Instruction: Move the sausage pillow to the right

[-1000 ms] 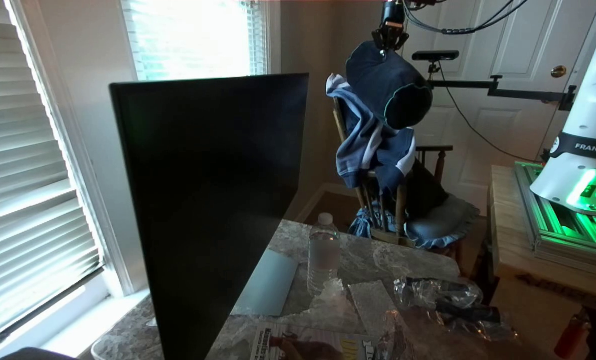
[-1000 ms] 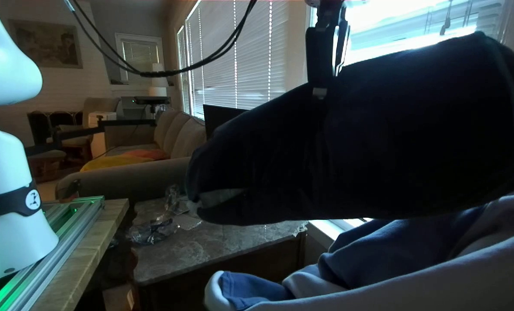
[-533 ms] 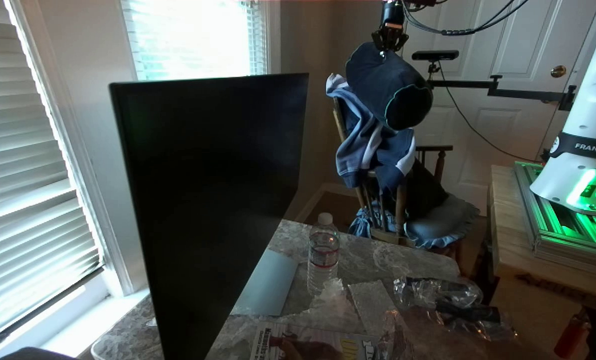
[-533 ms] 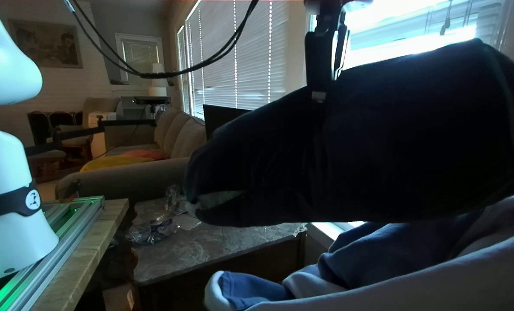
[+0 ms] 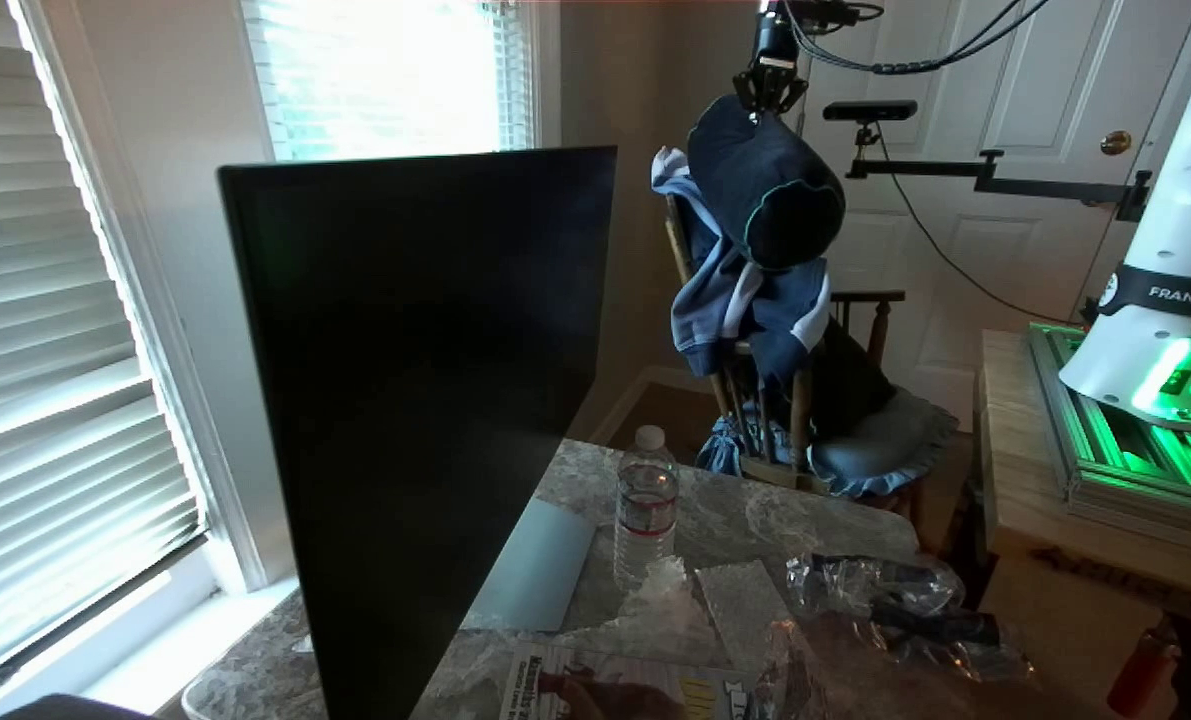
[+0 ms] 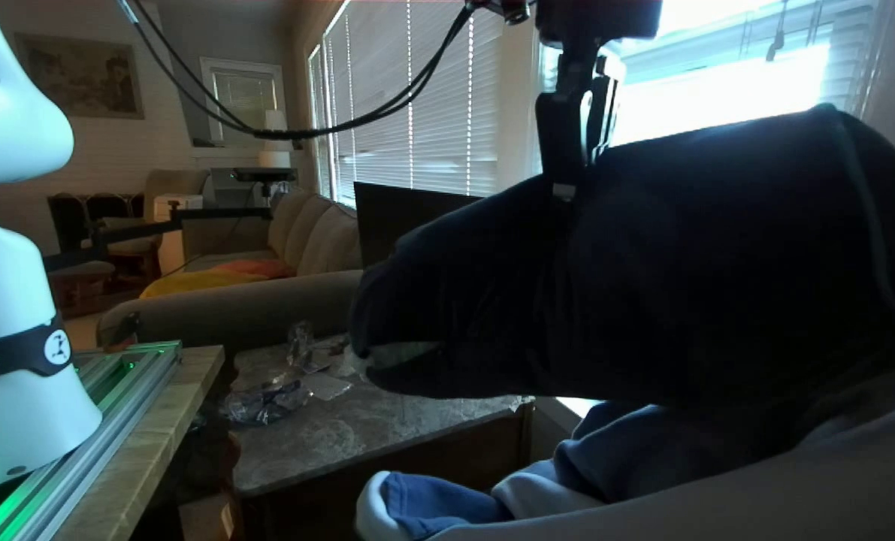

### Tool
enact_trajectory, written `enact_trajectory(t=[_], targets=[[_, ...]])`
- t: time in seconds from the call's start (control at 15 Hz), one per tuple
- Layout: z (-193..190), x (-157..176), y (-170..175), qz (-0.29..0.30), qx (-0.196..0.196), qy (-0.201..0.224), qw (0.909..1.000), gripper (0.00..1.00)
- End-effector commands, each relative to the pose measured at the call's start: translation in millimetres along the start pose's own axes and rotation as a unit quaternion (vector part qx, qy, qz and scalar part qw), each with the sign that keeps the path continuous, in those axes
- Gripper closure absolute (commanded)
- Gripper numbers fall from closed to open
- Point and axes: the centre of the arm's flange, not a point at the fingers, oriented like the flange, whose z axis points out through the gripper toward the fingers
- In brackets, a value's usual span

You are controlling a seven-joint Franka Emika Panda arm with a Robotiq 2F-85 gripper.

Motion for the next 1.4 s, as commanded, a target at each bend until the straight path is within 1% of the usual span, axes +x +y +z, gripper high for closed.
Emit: enact_trajectory(t=[0.0, 0.13, 0.33, 0.47, 0.6, 0.73, 1.0, 1.2, 1.33], targets=[[2.5, 13.7, -14.4, 0.073, 0.037, 0.019, 0.9965, 0.97], [2.1, 28.7, -15.4, 0.11, 0.047, 0.028, 0.9924, 0.97], [-6.4, 51.9, 4.6, 0.147, 0.031, 0.038, 0.988, 0.97], [-13.3, 70.2, 18.1, 0.173, 0.031, 0.046, 0.9834, 0.97], [-14.5, 94.1, 25.2, 0.209, 0.04, 0.06, 0.9751, 0.97], [-12.2, 113.2, 28.9, 0.239, 0.037, 0.072, 0.9676, 0.97], [14.6, 141.5, 20.3, 0.283, 0.032, 0.097, 0.9537, 0.97], [39.0, 160.0, 18.3, 0.32, 0.015, 0.109, 0.9408, 0.97], [53.6, 169.2, 20.7, 0.339, 0.004, 0.111, 0.9341, 0.97]])
